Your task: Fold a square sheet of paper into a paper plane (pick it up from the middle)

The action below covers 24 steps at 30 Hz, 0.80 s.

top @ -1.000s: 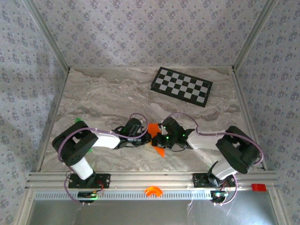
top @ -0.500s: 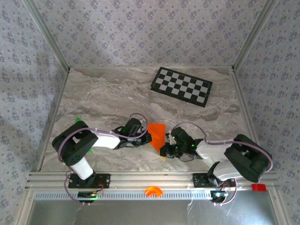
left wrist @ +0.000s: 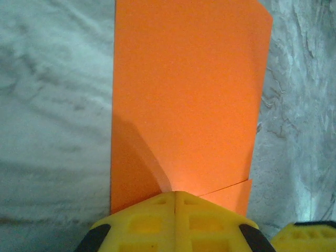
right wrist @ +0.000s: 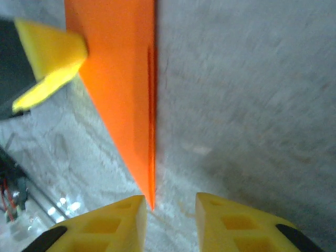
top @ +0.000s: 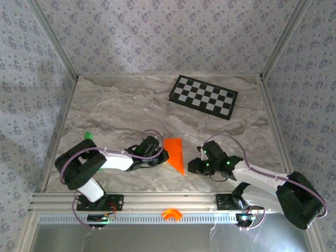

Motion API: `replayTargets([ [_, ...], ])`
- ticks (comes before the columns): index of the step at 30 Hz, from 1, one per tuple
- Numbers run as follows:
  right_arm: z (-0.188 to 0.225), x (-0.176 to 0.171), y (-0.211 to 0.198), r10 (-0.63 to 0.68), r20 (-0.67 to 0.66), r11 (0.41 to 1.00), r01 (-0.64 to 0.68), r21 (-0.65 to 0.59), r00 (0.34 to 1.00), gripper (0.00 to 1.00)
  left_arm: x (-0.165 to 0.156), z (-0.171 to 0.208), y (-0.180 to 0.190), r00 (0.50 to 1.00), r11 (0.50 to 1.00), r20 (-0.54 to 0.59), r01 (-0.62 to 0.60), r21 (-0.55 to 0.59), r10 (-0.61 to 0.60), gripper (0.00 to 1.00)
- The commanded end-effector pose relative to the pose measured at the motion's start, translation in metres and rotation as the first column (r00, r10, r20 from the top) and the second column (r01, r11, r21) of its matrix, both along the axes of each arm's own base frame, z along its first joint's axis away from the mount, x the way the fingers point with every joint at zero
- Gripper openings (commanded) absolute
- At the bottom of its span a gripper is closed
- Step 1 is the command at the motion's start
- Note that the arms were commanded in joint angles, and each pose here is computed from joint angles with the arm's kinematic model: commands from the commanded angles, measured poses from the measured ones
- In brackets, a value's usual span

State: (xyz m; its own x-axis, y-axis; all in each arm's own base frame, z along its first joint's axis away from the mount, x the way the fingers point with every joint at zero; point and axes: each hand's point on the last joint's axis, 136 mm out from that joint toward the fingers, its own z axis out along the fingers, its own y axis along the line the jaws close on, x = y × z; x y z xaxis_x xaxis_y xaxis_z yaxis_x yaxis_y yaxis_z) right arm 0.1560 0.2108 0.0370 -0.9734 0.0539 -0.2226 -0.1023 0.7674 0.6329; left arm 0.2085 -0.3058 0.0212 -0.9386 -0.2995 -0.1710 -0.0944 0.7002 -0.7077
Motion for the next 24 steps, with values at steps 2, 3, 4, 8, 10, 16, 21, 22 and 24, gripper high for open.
replayTargets([
  [2,0.017,0.034,-0.004,-0.068,0.132,0.997,0.071,-0.024,0.989,0.42,-0.004,-0.006,0.016,0.995,0.992,-0.001,-0.103,0.075,0.104,0.03],
  [3,0.02,0.036,0.0,-0.058,0.137,0.998,0.06,-0.01,0.989,0.45,-0.002,-0.003,0.014,0.994,0.992,0.006,-0.106,0.067,0.106,0.04],
  [4,0.023,0.036,0.005,-0.042,0.133,0.999,0.041,0.009,0.99,0.47,-0.002,0.002,0.011,0.995,0.994,0.018,-0.098,0.051,0.097,0.06],
  [8,0.027,0.042,0.02,0.014,0.095,0.999,-0.018,0.043,0.995,0.48,0.002,0.022,0.012,0.993,0.996,0.078,-0.086,0.032,0.083,0.16],
  [10,0.019,0.043,0.023,0.021,0.049,0.999,-0.023,0.044,0.999,0.48,0.003,0.029,0.017,0.992,0.995,0.104,-0.083,0.047,0.077,0.22],
  [16,0.012,0.052,0.038,0.049,0.007,0.994,-0.05,0.095,0.999,0.46,0.007,0.039,0.028,0.995,0.999,0.092,-0.031,0.025,0.029,0.34],
  [21,0.012,0.054,0.046,0.085,0.003,0.99,-0.085,0.114,0.996,0.38,0.008,0.04,0.035,0.998,1.0,0.061,-0.004,-0.016,0.005,0.39],
  [22,0.011,0.053,0.046,0.092,0.001,0.989,-0.091,0.112,0.996,0.36,0.009,0.041,0.035,0.998,1.0,0.058,-0.002,-0.029,0.004,0.39],
  [24,0.008,0.052,0.046,0.102,-0.009,0.989,-0.1,0.113,0.995,0.32,0.01,0.043,0.036,0.999,0.999,0.054,0.0,-0.044,0.003,0.4],
])
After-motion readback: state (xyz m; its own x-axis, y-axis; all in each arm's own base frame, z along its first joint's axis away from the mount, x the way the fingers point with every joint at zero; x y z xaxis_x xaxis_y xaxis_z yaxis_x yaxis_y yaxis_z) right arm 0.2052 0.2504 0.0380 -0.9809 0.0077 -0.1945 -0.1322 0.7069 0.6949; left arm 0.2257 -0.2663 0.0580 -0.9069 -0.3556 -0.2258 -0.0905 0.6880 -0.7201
